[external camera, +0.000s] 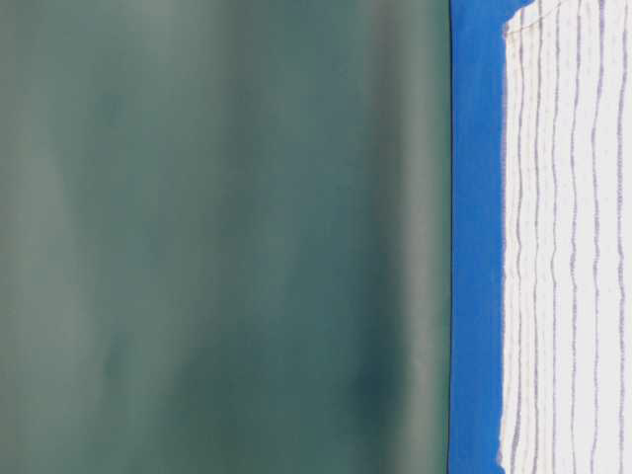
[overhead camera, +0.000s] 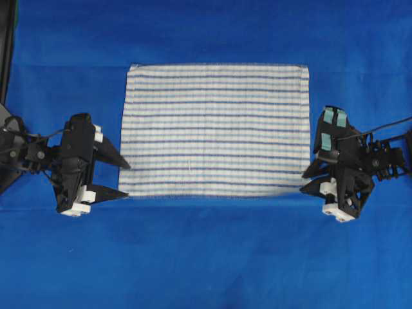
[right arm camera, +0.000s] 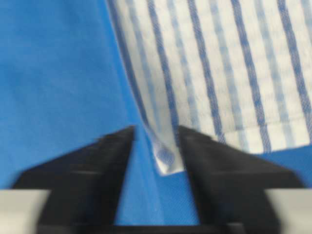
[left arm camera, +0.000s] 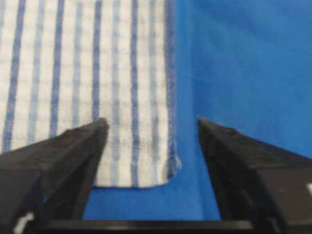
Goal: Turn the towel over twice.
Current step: 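Lay the towel flat and open both grippers, then pull both open grippers outward away from the towel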
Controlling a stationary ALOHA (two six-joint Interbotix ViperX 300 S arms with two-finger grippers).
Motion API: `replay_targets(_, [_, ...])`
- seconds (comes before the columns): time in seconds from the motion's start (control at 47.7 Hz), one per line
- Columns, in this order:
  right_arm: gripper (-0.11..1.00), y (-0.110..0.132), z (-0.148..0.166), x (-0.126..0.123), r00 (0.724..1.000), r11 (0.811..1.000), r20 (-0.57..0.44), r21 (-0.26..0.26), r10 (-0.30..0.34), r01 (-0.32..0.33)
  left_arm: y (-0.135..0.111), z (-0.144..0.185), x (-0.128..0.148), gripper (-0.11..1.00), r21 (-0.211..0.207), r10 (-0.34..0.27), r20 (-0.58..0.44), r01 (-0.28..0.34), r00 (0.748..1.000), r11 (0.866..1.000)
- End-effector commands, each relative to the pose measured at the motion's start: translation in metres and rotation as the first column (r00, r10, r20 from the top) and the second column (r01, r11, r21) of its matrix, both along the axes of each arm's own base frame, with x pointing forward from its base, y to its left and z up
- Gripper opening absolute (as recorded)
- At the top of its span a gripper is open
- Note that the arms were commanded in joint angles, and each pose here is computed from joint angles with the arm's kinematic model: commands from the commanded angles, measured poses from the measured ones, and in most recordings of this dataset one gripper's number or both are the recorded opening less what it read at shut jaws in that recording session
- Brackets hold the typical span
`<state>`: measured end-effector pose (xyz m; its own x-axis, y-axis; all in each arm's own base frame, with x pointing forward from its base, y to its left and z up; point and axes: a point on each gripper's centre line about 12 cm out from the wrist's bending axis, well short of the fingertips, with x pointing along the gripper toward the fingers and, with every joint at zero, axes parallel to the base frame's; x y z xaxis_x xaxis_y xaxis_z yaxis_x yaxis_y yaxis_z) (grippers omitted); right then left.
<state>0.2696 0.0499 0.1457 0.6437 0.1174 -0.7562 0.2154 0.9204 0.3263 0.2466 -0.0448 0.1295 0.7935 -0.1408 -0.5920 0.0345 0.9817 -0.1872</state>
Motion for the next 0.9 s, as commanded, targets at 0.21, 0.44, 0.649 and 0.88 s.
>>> replay_targets(0.21, [0.62, -0.017, 0.063, -0.001, 0.969, 0.989, 0.232, -0.138, 0.081, -0.050, 0.012, 0.054, 0.001, 0.74, 0.041, 0.003, 0.152, -0.009, 0.988, 0.999])
replay_targets(0.44, [0.62, -0.054, 0.103, -0.028, 0.910, 0.954, 0.405, -0.298, 0.092, 0.036, 0.035, 0.085, -0.021, 0.73, 0.120, 0.027, 0.310, -0.067, 0.950, 0.990])
replay_targets(0.649, [0.62, -0.074, 0.120, -0.052, 0.858, 0.917, 0.505, -0.379, 0.093, 0.124, 0.044, 0.104, -0.048, 0.73, 0.160, 0.030, 0.429, -0.109, 0.903, 0.981])
replay_targets(0.88, [0.62, -0.078, 0.104, -0.068, 0.822, 0.916, 0.562, -0.370, 0.091, 0.151, 0.047, 0.097, -0.073, 0.73, 0.166, 0.032, 0.486, -0.128, 0.873, 0.978])
